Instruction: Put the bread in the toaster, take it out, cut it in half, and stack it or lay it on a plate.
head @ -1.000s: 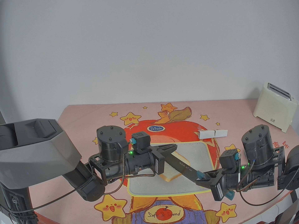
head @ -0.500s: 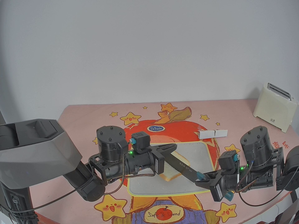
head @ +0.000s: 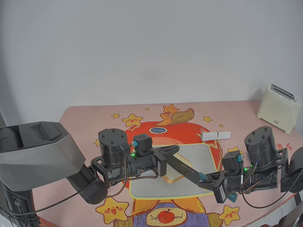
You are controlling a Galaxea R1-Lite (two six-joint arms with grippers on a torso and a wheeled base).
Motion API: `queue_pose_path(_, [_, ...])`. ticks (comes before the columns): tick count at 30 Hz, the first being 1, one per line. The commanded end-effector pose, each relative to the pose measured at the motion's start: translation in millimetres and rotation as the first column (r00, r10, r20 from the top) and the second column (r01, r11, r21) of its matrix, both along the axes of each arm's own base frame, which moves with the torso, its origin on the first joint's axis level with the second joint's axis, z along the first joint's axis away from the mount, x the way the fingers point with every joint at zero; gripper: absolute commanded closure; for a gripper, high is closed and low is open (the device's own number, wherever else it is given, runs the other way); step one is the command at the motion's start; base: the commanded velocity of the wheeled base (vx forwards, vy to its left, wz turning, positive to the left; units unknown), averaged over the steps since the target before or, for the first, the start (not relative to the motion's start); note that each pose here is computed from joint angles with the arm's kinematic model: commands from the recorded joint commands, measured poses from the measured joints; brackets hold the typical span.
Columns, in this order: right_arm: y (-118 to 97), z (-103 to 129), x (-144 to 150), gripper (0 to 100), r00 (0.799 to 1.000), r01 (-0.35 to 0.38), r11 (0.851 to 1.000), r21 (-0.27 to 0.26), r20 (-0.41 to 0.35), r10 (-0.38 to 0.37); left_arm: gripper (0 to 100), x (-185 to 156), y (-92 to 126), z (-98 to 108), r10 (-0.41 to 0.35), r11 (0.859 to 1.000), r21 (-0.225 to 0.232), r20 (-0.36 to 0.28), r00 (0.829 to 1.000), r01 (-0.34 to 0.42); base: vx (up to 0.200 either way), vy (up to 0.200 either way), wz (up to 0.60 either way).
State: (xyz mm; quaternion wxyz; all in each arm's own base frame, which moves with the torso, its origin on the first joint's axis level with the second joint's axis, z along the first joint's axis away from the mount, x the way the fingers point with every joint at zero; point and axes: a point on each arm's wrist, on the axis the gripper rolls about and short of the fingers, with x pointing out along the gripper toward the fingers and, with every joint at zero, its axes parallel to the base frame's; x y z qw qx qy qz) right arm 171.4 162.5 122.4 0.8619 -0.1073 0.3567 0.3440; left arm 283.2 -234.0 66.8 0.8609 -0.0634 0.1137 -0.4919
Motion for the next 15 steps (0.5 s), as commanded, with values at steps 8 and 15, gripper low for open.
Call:
queue_pose_path(8, [0.3, -2.6, 0.3, 100, 1.0, -0.001, 1.0, -0.009, -0.008, 0.001, 100, -1.0, 0.9, 1.3, 0.001, 1.0, 0.001, -0.003, 1.0, -0.001, 0.0, 0.0, 0.0])
queue_pose_path(15, [0.4, 2.3, 0.3, 100, 1.0, 0.0, 1.0, 0.009, 0.007, 0.0, 100, -1.4, 1.3, -2.1, 0.001, 1.0, 0.006, -0.009, 1.0, -0.001, 0.0, 0.0, 0.0])
